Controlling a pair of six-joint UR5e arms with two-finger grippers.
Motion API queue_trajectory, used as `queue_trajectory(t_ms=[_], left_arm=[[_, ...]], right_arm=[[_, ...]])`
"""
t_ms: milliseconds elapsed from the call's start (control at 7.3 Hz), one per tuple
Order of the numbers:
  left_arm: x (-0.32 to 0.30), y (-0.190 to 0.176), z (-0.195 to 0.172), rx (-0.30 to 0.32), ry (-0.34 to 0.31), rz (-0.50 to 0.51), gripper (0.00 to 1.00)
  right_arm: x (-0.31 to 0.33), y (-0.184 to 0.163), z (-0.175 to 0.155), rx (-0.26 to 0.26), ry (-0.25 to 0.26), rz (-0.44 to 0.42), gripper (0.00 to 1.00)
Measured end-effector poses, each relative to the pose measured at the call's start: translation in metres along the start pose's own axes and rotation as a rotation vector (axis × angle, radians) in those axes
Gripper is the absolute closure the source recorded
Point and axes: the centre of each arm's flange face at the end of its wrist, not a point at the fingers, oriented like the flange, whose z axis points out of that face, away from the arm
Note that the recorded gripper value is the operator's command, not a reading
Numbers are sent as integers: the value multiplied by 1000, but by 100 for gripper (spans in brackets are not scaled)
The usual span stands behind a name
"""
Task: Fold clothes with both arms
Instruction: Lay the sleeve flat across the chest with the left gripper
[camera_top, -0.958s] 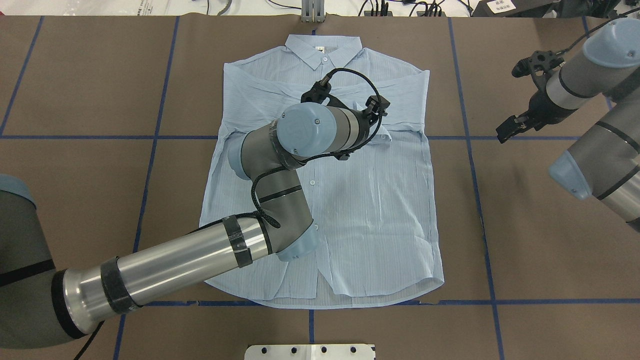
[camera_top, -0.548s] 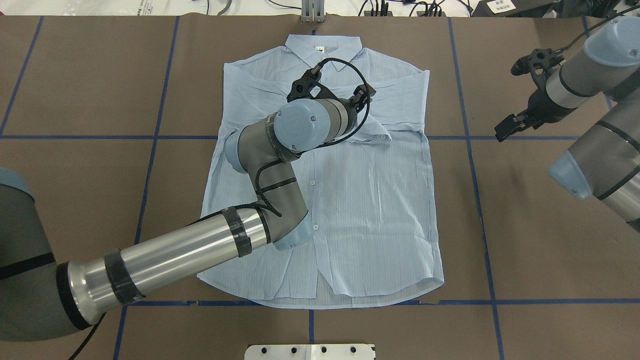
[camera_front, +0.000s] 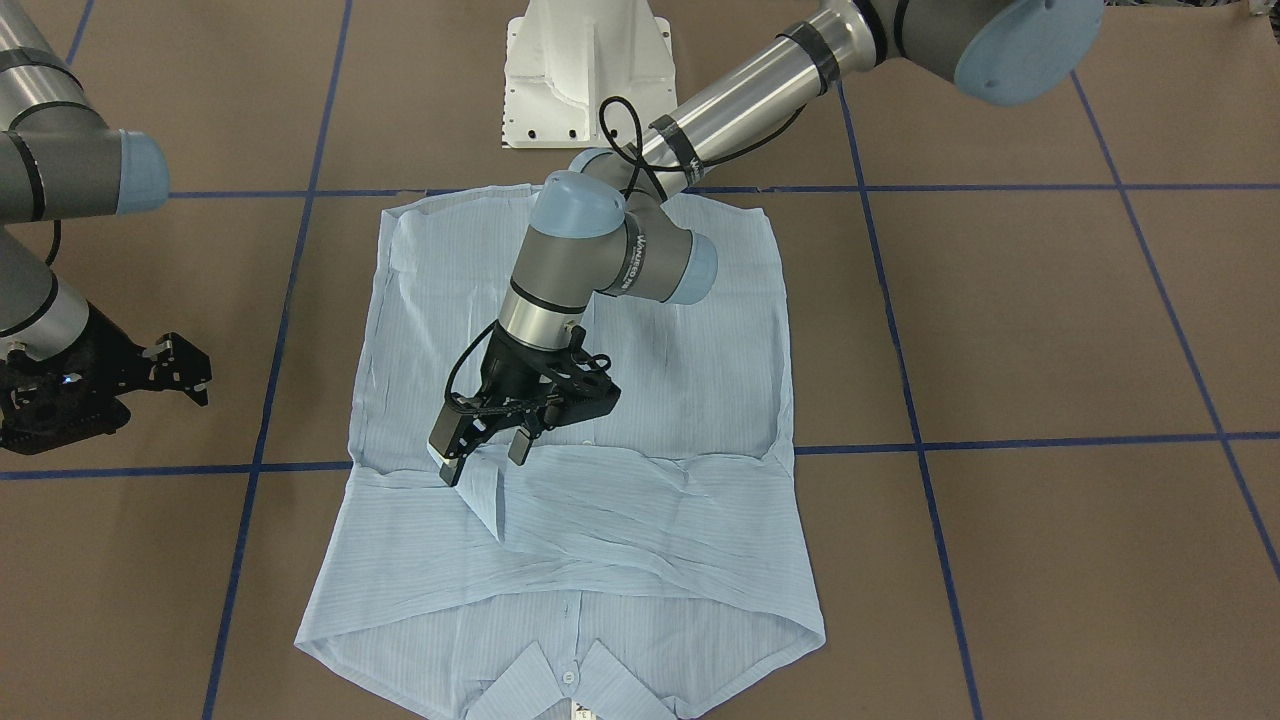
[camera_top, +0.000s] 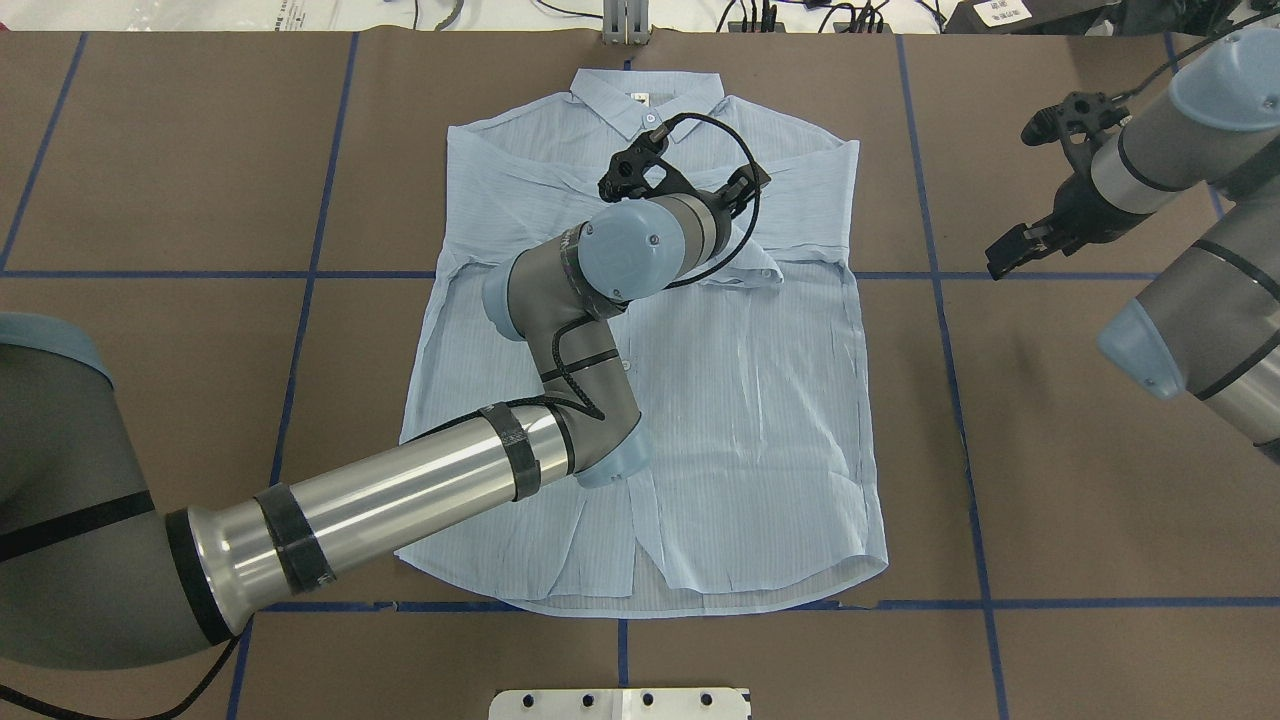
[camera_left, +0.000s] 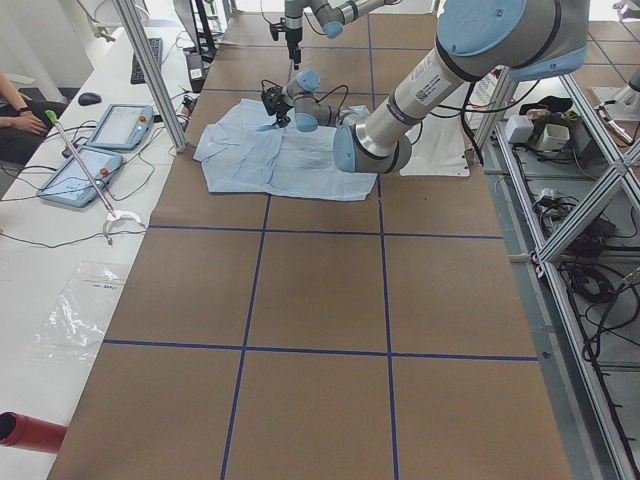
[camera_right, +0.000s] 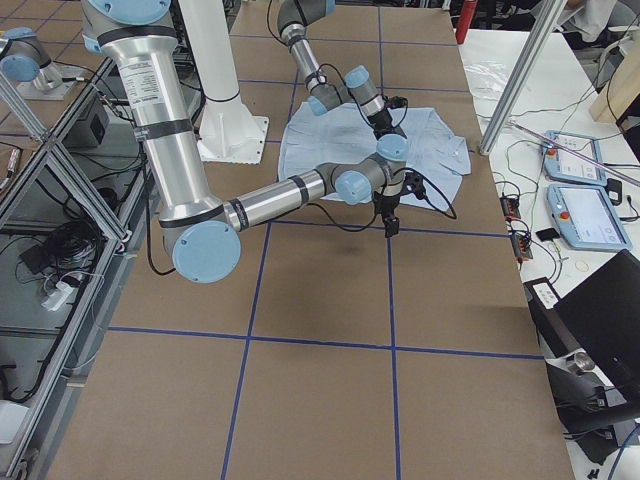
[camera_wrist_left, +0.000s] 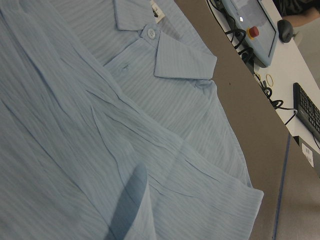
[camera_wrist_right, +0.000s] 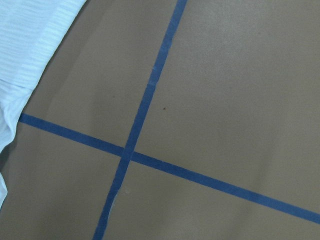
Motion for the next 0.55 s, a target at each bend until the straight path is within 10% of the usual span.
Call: queue_trajectory(t_ms=[548], left_arm=[[14, 15, 4, -13, 8, 33, 0]], right_arm=[[0, 0, 0, -1, 1, 15, 0]])
